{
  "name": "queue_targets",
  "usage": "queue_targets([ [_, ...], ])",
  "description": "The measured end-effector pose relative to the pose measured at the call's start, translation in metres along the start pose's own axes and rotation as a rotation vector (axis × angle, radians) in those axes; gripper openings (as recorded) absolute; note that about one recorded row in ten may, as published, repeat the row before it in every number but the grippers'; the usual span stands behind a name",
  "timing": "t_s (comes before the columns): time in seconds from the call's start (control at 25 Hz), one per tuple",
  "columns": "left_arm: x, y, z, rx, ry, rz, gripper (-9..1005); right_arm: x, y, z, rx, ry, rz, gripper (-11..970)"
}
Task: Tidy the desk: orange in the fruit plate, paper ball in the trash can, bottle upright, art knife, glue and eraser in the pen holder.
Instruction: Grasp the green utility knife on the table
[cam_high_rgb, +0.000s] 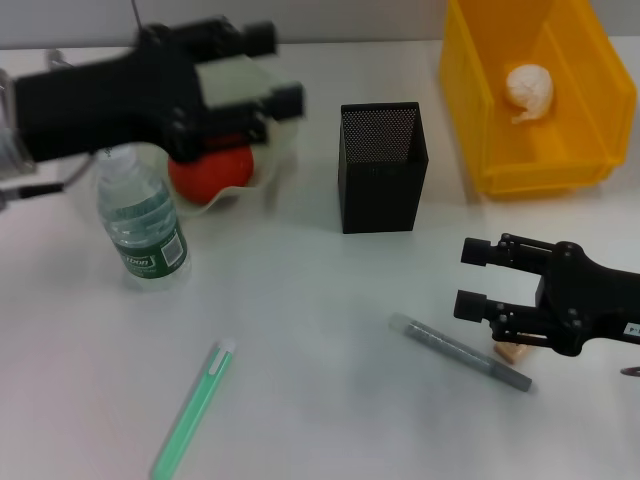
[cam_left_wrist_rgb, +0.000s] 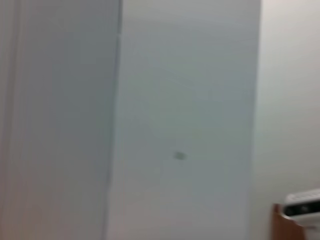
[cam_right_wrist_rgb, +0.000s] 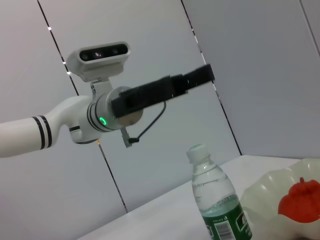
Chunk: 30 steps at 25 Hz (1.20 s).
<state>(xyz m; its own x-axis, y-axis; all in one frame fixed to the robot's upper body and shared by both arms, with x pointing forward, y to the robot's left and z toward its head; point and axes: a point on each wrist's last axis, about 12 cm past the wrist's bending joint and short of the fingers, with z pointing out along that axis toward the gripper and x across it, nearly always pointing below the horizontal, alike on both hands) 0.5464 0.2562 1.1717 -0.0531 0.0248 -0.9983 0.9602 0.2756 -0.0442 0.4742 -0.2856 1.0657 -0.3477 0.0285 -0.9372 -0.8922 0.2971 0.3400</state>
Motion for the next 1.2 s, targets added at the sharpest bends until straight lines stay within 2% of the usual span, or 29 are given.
queue_targets([
  [0.16, 0.012, -0.013, 0.024, 0.128, 0.043, -0.037, 683, 0.003, 0.003, -0.007, 0.017, 0.000, -0.016, 740],
  [0.32, 0.020, -0.021, 0.030, 0.180, 0.076, -0.065, 683, 0.003, 0.004, -0.018, 0.046, -0.004, -0.029, 741],
  [0.48, 0.036, -0.031, 0.027, 0.206, 0.094, -0.127, 682, -0.001, 0.006, -0.031, 0.074, -0.004, -0.056, 741],
  [0.64, 0.048, -0.039, 0.016, 0.209, 0.087, -0.189, 682, -0.021, 0.010, -0.052, 0.102, -0.021, -0.069, 740],
  [0.76, 0.059, -0.045, 0.008, 0.194, 0.082, -0.231, 682, -0.047, 0.014, -0.077, 0.150, -0.033, -0.062, 740],
  [0.84, 0.061, -0.046, 0.007, 0.191, 0.082, -0.238, 682, -0.053, 0.016, -0.082, 0.159, -0.038, -0.068, 740],
  [0.96, 0.064, -0.047, 0.005, 0.182, 0.082, -0.240, 682, -0.068, 0.019, -0.099, 0.224, -0.052, -0.132, 741],
  [1.2, 0.064, -0.046, 0.005, 0.179, 0.082, -0.227, 682, -0.082, 0.017, -0.108, 0.255, -0.050, -0.127, 741],
])
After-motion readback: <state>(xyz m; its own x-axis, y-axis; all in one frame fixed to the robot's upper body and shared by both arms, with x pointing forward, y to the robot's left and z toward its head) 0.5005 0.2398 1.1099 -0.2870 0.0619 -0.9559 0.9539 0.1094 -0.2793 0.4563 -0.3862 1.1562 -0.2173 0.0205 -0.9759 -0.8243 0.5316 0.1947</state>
